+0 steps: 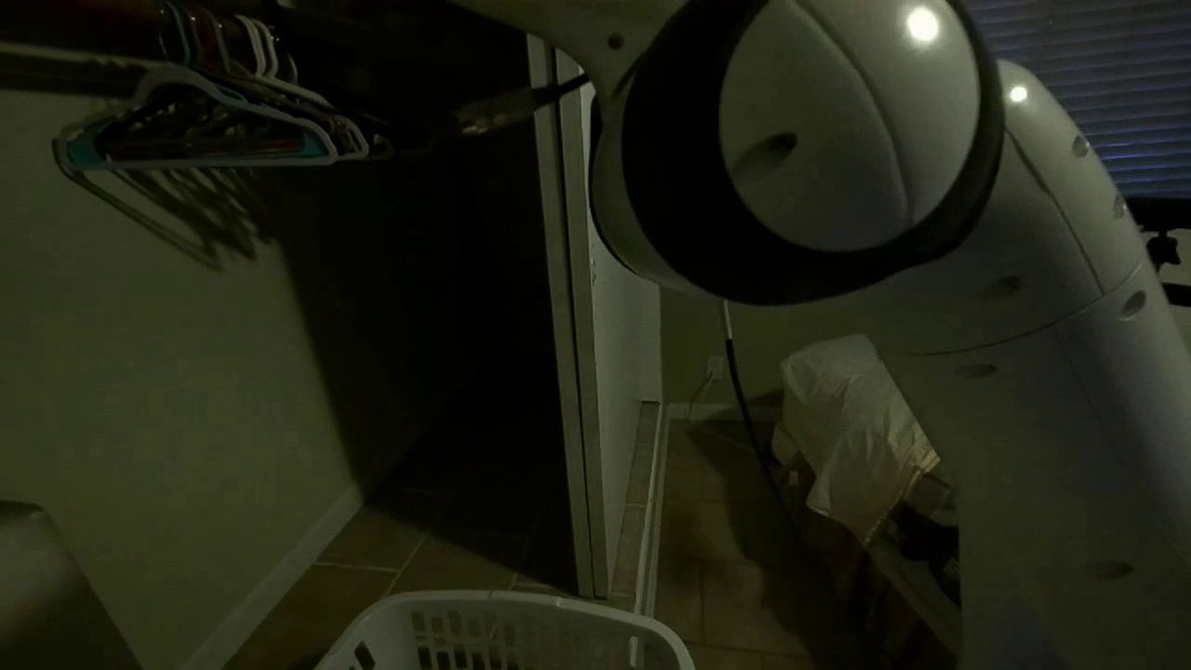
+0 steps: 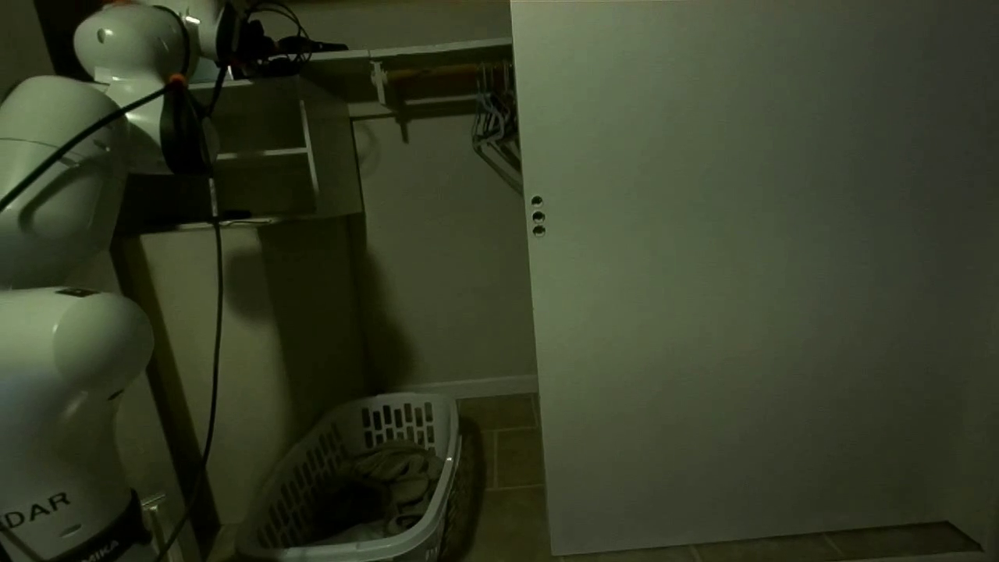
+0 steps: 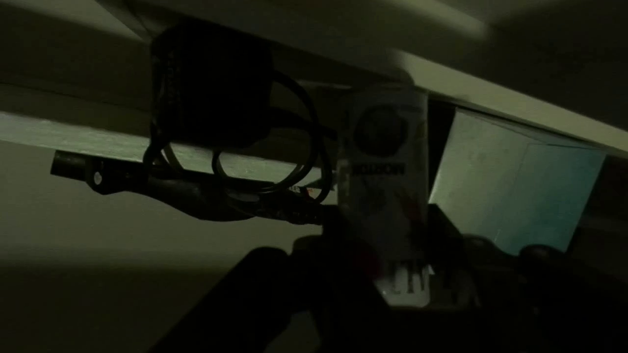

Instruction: Move the cup to the top of the shelf

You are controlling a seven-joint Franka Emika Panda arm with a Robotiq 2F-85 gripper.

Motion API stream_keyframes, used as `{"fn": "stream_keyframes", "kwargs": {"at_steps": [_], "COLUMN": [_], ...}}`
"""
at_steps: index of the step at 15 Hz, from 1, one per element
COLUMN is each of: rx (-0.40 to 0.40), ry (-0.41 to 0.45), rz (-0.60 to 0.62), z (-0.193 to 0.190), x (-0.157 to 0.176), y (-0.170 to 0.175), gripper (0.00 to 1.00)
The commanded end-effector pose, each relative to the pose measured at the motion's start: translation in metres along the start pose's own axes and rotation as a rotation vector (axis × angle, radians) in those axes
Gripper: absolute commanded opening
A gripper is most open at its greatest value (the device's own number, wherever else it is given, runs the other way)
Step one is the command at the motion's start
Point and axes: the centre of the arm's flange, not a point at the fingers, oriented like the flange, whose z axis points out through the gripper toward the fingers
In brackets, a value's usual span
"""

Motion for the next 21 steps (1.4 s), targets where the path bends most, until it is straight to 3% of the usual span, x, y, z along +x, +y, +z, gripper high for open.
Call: {"fn": "stream_keyframes", "kwargs": {"at_steps": [1, 21], "rx": [-0.031, -0.045], "ry": [0.032, 0.068], "rz": [0.004, 0.003], "z": [0.042, 0.057], "x": [0.041, 0.036], "y": [0.021, 0.024], "gripper": [0.19, 0.19]}}
